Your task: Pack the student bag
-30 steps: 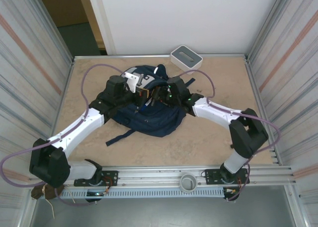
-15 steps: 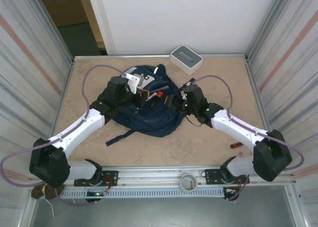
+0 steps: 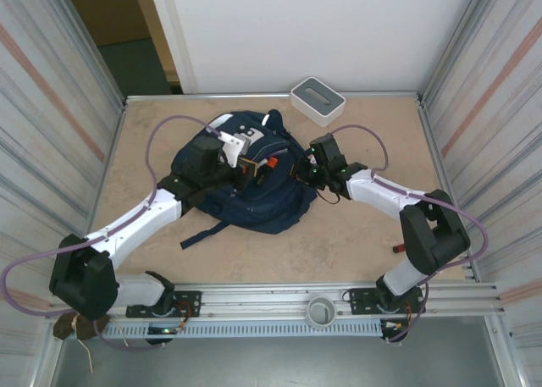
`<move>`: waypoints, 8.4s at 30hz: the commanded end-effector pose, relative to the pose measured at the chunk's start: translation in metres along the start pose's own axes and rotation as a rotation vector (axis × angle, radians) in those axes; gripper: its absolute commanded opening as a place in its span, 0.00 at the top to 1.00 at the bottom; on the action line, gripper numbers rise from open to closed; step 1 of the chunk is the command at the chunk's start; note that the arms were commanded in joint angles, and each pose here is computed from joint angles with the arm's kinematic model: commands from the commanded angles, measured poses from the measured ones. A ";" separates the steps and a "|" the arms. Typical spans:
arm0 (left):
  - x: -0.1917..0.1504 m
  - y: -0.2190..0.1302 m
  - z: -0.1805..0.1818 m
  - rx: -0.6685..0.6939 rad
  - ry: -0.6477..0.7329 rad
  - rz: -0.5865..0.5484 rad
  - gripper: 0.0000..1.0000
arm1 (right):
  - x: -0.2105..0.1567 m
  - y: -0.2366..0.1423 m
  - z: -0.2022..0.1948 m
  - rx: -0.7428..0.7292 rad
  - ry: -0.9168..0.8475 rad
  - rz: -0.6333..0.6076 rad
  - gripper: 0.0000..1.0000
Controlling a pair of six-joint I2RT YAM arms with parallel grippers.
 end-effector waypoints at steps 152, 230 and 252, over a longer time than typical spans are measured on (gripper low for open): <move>-0.048 0.009 -0.004 -0.276 0.639 0.093 1.00 | -0.052 -0.067 0.029 -0.263 -0.588 -0.150 1.00; -0.073 -0.014 0.004 -0.376 0.878 0.058 0.99 | -0.070 -0.066 0.011 0.275 -0.533 0.114 0.99; -0.079 0.010 -0.054 -0.280 0.927 0.151 0.35 | -0.071 -0.095 0.050 0.311 -0.581 0.025 1.00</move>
Point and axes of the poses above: each hand's point on the last joint's axis, 136 mm out from that joint toward the fingers, its own y axis out along the fingers, its own z axis along the line the jaws close on, x = y × z, the point moved 2 cm from there along -y, back along the fingers, and after that the axes turned 14 degrees about -y, right-handed, at the moved point
